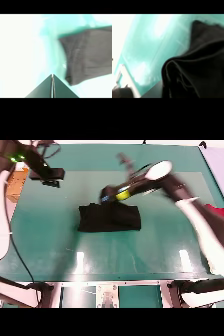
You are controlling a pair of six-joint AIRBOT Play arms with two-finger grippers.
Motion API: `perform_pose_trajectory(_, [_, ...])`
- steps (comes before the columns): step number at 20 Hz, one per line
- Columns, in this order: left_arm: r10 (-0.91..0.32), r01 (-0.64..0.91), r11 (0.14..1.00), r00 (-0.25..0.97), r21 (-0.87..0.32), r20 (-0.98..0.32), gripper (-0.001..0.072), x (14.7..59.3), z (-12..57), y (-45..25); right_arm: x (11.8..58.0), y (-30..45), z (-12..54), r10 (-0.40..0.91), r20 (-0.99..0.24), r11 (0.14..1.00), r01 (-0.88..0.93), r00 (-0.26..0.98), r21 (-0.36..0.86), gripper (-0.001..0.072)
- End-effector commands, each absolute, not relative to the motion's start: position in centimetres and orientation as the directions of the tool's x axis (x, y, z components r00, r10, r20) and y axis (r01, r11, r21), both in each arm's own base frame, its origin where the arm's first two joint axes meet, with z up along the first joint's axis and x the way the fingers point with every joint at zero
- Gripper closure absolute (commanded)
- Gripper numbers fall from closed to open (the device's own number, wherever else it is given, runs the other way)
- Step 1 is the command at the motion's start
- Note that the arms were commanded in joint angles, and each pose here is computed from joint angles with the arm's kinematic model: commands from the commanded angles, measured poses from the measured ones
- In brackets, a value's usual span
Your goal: Fold the shirts.
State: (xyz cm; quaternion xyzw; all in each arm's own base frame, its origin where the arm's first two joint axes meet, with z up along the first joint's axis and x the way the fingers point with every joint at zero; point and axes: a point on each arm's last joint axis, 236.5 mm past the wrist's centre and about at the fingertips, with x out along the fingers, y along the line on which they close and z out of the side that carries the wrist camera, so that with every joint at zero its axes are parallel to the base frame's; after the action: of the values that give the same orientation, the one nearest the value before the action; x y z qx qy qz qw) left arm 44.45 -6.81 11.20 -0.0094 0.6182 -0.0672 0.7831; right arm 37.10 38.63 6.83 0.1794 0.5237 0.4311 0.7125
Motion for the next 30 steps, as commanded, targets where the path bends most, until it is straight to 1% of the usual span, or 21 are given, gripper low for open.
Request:
perform_pose_trajectory(1, [-0.005,0.021,1.0,0.251,0.001,-0.968,0.0683,43.1,13.3,-2.7,36.1,48.4,-1.6,0.784,-0.599,0.596,-0.462,0.162,0.656,0.0258])
perform_pose_trajectory(2, [-0.005,0.021,1.0,0.25,0.001,-0.968,0.0683,43.1,13.3,-2.7,36.2,49.1,-3.0,0.779,-0.607,0.602,-0.456,0.157,0.655,0.0191])
perform_pose_trajectory(3, [-0.005,0.021,1.0,0.25,0.001,-0.968,0.0683,43.1,13.3,-2.7,36.5,48.7,-3.5,0.773,-0.62,0.607,-0.451,0.139,0.655,0.0219])
perform_pose_trajectory(5, [-0.005,0.022,1.0,0.258,0.001,-0.966,0.0682,43.3,13.4,-2.7,38.7,44.3,-3.2,0.728,-0.677,0.648,-0.433,0.108,0.627,0.0222])
perform_pose_trajectory(6, [-0.006,0.022,1.0,0.264,0.0,-0.965,0.0682,43.4,13.4,-2.7,40.6,40.3,-2.8,0.691,-0.715,0.686,-0.413,0.11,0.599,0.0259])
perform_pose_trajectory(9, [-0.006,0.023,1.0,0.268,0.0,-0.963,0.0682,43.5,13.4,-2.8,45.4,26.8,0.2,0.608,-0.776,0.782,-0.296,0.166,0.549,0.0265])
perform_pose_trajectory(11, [-0.007,0.022,1.0,0.267,-0.001,-0.964,0.0682,43.5,13.4,-2.8,46.8,18.1,1.6,0.577,-0.786,0.817,-0.167,0.221,0.553,0.0264])
perform_pose_trajectory(12, [-0.007,0.022,1.0,0.267,-0.001,-0.964,0.0682,43.5,13.4,-2.8,46.5,14.7,1.2,0.563,-0.794,0.825,-0.097,0.229,0.557,0.0247])
perform_pose_trajectory(13, [-0.008,0.023,1.0,0.268,-0.002,-0.963,0.0682,43.5,13.4,-2.8,45.4,12.1,-0.2,0.553,-0.804,0.827,-0.023,0.219,0.562,0.019])
perform_pose_trajectory(14, [-0.012,0.024,1.0,0.269,-0.005,-0.963,0.0682,43.5,13.4,-2.9,44.0,11.1,-2.1,0.567,-0.801,0.811,0.041,0.191,0.584,0.0187])
perform_pose_trajectory(15, [-0.017,0.026,1.0,0.269,-0.01,-0.963,0.0682,43.6,13.4,-3.0,42.6,11.4,-3.9,0.603,-0.782,0.782,0.078,0.159,0.618,0.0167])
perform_pose_trajectory(18, [-0.022,0.028,0.999,0.27,-0.015,-0.963,0.0682,43.6,13.5,-3.1,39.8,15.1,-8.1,0.701,-0.706,0.694,0.131,0.099,0.708,0.016])
perform_pose_trajectory(20, [-0.022,0.028,1.0,0.266,-0.015,-0.964,0.0682,43.5,13.4,-3.1,38.2,17.4,-10.4,0.71,-0.703,0.694,0.139,0.026,0.706,0.016])
perform_pose_trajectory(22, [-0.021,0.028,1.0,0.25,-0.014,-0.968,0.0682,43.1,13.3,-3.1,37.6,19.8,-10.7,0.732,-0.681,0.677,0.122,-0.007,0.726,0.0161])
perform_pose_trajectory(23, [-0.021,0.028,1.0,0.248,-0.014,-0.968,0.0682,43.1,13.3,-3.1,37.8,20.8,-10.1,0.747,-0.665,0.662,0.103,-0.005,0.743,0.0197])
perform_pose_trajectory(24, [-0.02,0.028,1.0,0.249,-0.014,-0.968,0.0682,43.1,13.3,-3.1,38.2,21.5,-9.1,0.762,-0.648,0.646,0.085,-0.005,0.759,0.0399])
perform_pose_trajectory(25, [-0.021,0.028,1.0,0.249,-0.014,-0.968,0.0682,43.1,13.3,-3.1,38.7,21.9,-7.8,0.773,-0.634,0.633,0.059,-0.007,0.772,0.0583])
perform_pose_trajectory(26, [-0.021,0.028,1.0,0.249,-0.014,-0.968,0.0682,43.1,13.3,-3.1,39.5,22.0,-6.0,0.783,-0.622,0.621,0.03,0.0,0.783,0.0699])
perform_pose_trajectory(28, [-0.021,0.028,1.0,0.249,-0.014,-0.968,0.0682,43.1,13.3,-3.1,42.0,21.0,-1.0,0.797,-0.599,0.602,-0.02,0.073,0.798,0.07])
perform_pose_trajectory(30, [-0.021,0.028,0.999,0.248,-0.014,-0.968,0.0682,43.1,13.3,-3.1,45.2,18.1,5.7,0.796,-0.568,0.592,-0.076,0.211,0.802,0.0701])
